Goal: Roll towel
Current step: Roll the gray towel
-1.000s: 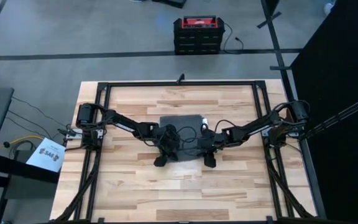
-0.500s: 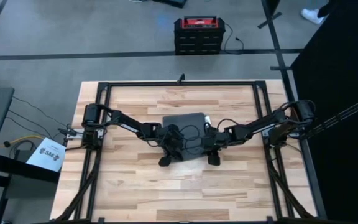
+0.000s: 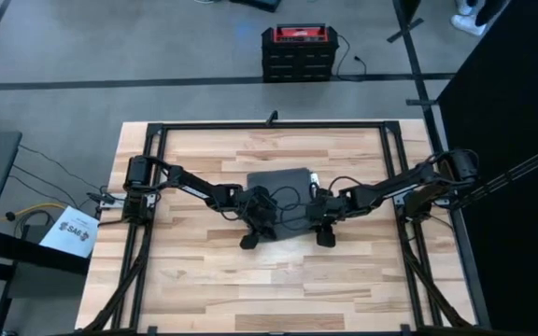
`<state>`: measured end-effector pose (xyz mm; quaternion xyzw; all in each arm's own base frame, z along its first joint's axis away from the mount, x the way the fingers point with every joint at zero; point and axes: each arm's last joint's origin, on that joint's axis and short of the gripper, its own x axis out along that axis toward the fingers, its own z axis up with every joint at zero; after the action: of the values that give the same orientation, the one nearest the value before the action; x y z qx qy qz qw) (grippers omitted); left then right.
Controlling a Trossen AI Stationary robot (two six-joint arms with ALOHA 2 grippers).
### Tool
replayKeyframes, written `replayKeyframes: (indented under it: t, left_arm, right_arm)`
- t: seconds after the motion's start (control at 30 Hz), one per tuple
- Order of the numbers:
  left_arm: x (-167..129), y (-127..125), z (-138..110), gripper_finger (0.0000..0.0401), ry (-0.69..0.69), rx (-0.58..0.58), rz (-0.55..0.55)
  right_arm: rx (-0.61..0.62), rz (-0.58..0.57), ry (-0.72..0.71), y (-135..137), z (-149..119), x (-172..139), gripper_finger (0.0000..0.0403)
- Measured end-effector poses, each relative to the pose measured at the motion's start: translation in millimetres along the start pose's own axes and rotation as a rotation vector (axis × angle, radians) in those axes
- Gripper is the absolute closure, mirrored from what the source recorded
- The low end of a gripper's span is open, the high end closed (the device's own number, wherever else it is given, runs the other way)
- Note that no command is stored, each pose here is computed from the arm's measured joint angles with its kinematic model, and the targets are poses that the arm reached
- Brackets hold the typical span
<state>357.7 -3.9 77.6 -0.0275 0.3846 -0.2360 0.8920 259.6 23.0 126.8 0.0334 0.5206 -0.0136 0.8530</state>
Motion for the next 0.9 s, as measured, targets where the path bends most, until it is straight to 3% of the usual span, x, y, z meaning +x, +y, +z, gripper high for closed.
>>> replayKeyframes:
  t: [0.27,0.47,0.6,0.77,0.9]
  left_arm:
    - [0.0,-0.5,-0.5,0.0401,0.003,-0.004,-0.015]
    - [0.0,-0.5,-0.4,0.0401,0.002,-0.004,-0.015]
    - [0.0,-0.5,-0.4,0.0401,0.002,-0.003,-0.016]
    - [0.0,-0.5,-0.5,0.0401,0.002,-0.003,-0.016]
    - [0.0,-0.8,-0.3,0.0401,0.001,-0.013,-0.022]
  right_arm:
    - [-0.02,-0.027,0.1,-3.7,-14.3,-19.7,0.0236]
    - [-0.002,-0.022,0.029,-6.3,-6.3,-32.3,0.024]
    - [-0.018,-0.037,-0.144,-5.1,13.4,-52.1,0.025]
    - [-0.133,-0.038,-0.269,-3.5,25.5,-52.3,0.0318]
    - [-0.208,-0.05,-0.253,-3.3,25.6,-44.6,0.0392]
